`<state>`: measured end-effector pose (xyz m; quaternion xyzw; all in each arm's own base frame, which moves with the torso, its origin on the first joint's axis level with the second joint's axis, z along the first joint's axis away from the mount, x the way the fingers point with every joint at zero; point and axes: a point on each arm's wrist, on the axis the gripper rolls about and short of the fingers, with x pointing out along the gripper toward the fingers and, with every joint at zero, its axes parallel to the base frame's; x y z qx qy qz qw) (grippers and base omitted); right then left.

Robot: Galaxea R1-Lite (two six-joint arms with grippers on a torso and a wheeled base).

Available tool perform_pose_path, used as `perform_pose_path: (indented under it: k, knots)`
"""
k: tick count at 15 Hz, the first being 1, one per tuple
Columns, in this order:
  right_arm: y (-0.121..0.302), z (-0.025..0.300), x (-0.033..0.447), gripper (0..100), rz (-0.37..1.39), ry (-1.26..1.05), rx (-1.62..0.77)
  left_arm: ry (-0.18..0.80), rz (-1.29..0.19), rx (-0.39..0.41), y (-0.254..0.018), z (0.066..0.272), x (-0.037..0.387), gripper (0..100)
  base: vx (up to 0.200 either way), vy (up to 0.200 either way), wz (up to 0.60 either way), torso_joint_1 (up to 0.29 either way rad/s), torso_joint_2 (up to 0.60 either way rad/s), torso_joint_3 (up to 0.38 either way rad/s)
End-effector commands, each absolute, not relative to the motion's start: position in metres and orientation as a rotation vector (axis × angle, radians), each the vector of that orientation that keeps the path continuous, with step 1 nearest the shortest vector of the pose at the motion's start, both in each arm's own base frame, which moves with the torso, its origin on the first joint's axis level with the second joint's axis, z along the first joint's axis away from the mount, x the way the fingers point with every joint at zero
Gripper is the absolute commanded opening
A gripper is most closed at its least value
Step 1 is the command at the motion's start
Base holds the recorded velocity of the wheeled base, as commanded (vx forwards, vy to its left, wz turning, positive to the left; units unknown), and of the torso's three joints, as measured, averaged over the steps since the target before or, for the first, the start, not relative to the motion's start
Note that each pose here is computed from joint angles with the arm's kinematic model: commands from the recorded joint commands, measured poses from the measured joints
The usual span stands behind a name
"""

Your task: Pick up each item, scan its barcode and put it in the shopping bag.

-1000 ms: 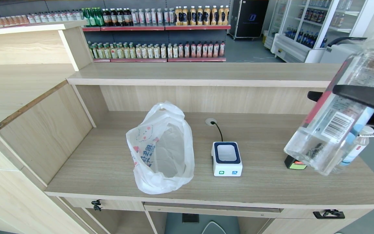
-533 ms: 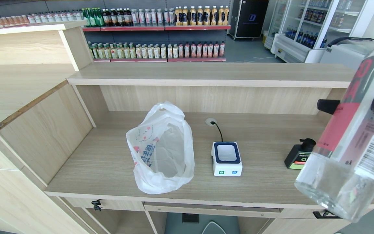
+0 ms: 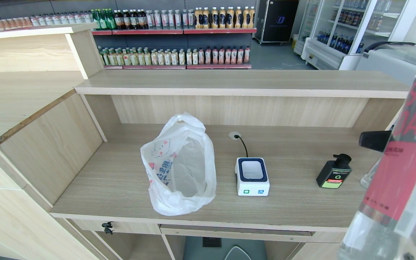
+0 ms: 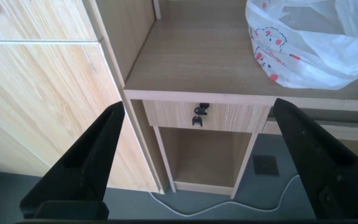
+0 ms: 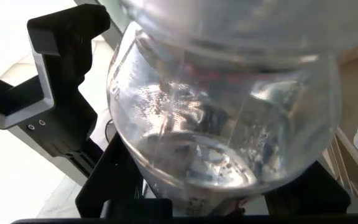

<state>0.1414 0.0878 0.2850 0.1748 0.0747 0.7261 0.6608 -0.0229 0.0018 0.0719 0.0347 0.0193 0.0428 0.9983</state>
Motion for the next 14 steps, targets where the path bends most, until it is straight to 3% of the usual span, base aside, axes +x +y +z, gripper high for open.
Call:
perform_pose_path:
  k: [1,14]
  knots:
    - [0.086,0.282,0.135,0,1.647,0.173,0.397,0.038,0.086,0.069,0.002,0.072,-0.023,100,0.000,0.000,0.00,0.000,0.00,0.000]
    - [0.073,0.262,0.141,0,1.521,0.169,0.349,0.038,0.086,0.069,0.002,0.072,-0.023,100,0.000,0.000,0.00,0.000,0.00,0.000]
